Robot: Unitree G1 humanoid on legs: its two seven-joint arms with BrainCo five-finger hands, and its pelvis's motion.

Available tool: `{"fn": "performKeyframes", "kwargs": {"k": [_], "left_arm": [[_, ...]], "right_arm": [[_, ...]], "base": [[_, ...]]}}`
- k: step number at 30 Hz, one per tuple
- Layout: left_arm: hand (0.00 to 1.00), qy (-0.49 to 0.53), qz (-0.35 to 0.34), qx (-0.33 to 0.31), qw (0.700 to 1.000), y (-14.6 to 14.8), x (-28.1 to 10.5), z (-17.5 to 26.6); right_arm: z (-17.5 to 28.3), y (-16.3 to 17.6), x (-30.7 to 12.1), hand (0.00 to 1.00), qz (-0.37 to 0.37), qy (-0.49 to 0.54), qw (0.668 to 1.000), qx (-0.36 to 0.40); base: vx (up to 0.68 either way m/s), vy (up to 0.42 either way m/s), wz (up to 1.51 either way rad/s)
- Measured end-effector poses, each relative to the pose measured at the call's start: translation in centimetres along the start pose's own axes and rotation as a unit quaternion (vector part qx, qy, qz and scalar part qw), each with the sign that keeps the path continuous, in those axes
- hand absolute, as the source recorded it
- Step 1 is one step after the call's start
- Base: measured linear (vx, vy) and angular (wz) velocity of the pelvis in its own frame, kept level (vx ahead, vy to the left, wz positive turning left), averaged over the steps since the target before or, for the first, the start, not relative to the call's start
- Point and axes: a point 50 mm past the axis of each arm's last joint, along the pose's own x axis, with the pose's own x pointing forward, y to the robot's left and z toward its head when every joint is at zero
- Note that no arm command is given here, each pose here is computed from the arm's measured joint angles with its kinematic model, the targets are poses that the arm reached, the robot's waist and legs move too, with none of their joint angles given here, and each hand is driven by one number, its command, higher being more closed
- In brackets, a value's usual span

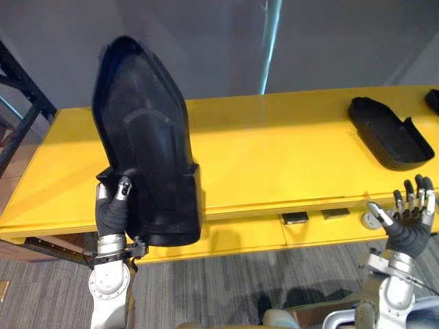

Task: Walk over and take plastic housings, then place them on the shelf

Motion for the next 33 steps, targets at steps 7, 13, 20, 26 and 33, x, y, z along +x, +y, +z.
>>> {"fn": "performKeyframes", "kwargs": {"k": [7, 13, 20, 26, 33], "left_arm": [[1.00, -0.022, -0.023, -0.037, 0.999, -1.0, 1.1, 0.6], [1.00, -0.007, -0.040, -0.078, 0.996, -1.8, 1.8, 0.3], [1.00, 0.099, -0.070, -0.084, 0.989, -2.4, 2.8, -2.2], [1.00, 0.207, -0.108, -0.086, 0.969, -4.5, 3.0, -5.2], [1.00, 0.310, -0.072, -0.087, 0.944, -3.5, 7.2, -9.2]], "right_arm": [[2.8, 1.6, 1.3, 0.00, 0.054, -0.083, 0.995, -0.027], [3.2, 2.3, 2.0, 0.00, 0.085, -0.096, 0.991, -0.030], [1.9, 5.3, 0.5, 0.00, 0.146, -0.056, 0.987, 0.033], [1.2, 5.4, 1.0, 0.00, 0.166, -0.032, 0.986, 0.009], [0.7, 6.5, 1.6, 0.00, 0.234, -0.014, 0.972, 0.001]], "base": [[-0.05, 0.026, -0.37], [0.04, 0.252, -0.67], [0.10, 0.083, -0.24], [0.01, -0.020, 0.03], [-0.03, -0.018, -0.06]]}}
